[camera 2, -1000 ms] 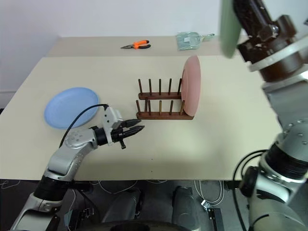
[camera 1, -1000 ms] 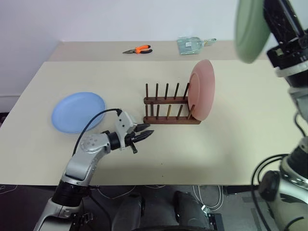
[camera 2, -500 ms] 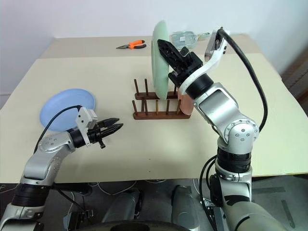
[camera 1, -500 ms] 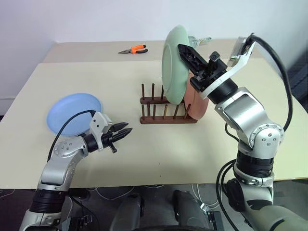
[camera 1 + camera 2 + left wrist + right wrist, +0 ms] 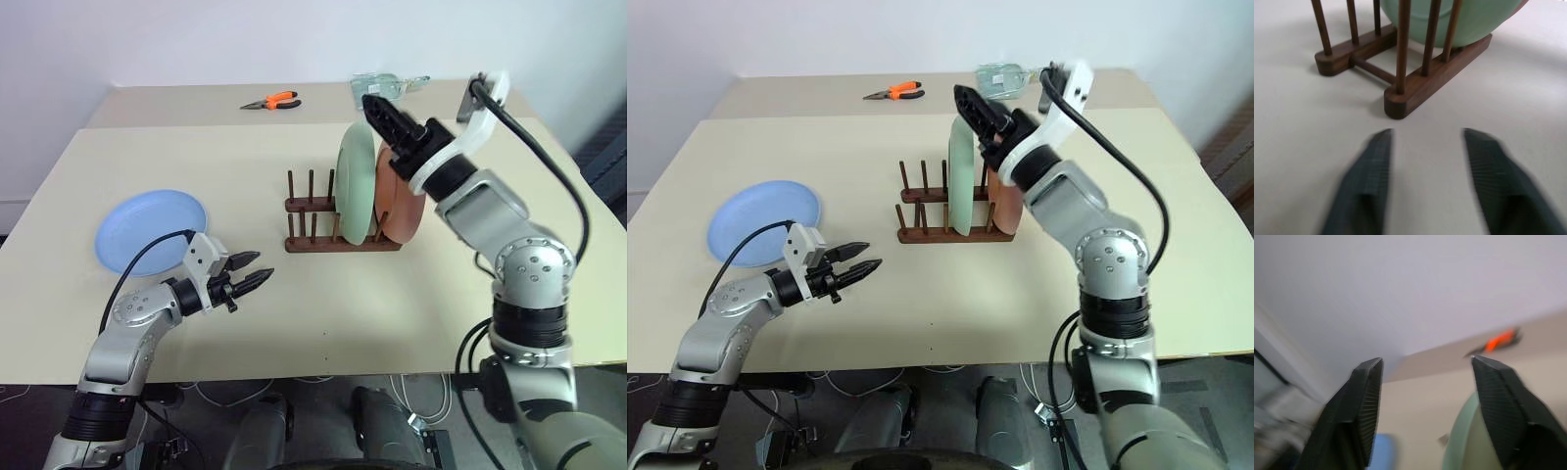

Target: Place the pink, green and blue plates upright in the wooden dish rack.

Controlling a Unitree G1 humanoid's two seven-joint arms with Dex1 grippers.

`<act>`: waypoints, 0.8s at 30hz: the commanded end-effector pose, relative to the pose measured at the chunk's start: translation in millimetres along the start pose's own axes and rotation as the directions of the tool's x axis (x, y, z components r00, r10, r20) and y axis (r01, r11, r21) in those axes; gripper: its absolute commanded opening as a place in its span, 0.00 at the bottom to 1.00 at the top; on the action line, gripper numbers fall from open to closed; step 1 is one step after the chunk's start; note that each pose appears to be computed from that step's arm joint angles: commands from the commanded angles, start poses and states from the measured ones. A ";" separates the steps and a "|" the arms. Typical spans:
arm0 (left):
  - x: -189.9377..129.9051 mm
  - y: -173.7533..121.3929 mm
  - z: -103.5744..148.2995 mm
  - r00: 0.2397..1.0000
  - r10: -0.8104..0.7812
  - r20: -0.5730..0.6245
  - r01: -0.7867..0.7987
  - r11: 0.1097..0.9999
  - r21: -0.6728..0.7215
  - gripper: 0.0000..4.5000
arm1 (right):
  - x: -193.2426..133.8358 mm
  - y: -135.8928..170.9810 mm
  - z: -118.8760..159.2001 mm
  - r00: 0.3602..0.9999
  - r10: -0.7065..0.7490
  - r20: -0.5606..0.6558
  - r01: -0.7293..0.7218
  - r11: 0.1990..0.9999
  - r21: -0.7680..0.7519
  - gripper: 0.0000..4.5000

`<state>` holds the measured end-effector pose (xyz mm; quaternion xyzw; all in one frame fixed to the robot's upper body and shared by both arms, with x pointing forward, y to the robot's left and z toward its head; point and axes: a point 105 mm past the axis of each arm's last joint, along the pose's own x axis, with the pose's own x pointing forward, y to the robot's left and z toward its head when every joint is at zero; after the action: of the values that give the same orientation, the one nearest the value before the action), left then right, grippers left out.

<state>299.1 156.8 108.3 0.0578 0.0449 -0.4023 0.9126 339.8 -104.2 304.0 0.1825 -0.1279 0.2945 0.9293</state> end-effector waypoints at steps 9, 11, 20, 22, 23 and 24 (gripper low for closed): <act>-117.2 167.5 42.6 0.264 0.962 0.065 -0.949 0.271 -0.158 1.00 | -8.5 80.5 5.1 0.875 0.461 -0.148 -0.469 0.729 -0.498 0.99; -142.9 173.8 35.9 0.119 0.993 -0.010 -0.968 0.114 -0.223 1.00 | -10.1 83.9 -12.8 0.851 0.485 -0.201 -0.516 0.702 -0.491 0.99; -135.2 144.1 -6.5 0.244 0.925 -0.292 -0.823 0.038 -0.566 1.00 | -11.8 84.3 -45.8 0.825 0.505 -0.254 -0.563 0.694 -0.449 0.99; -131.1 137.4 -17.1 0.276 0.904 -0.325 -0.757 -0.004 -0.653 0.95 | -11.6 85.9 -46.3 0.825 0.508 -0.247 -0.562 0.698 -0.443 1.00; -129.7 134.7 -22.8 0.287 0.894 -0.343 -0.729 -0.028 -0.684 0.89 | -11.4 86.3 -46.6 0.827 0.507 -0.243 -0.560 0.700 -0.442 1.00; -128.5 132.9 -25.9 0.298 0.887 -0.352 -0.707 -0.043 -0.706 0.81 | -11.3 86.2 -47.0 0.829 0.504 -0.242 -0.557 0.702 -0.444 1.00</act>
<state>313.6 341.5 103.4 -0.3370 0.0865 0.2732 0.8968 290.7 -23.1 270.1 -0.1220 -0.1718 0.5202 0.8276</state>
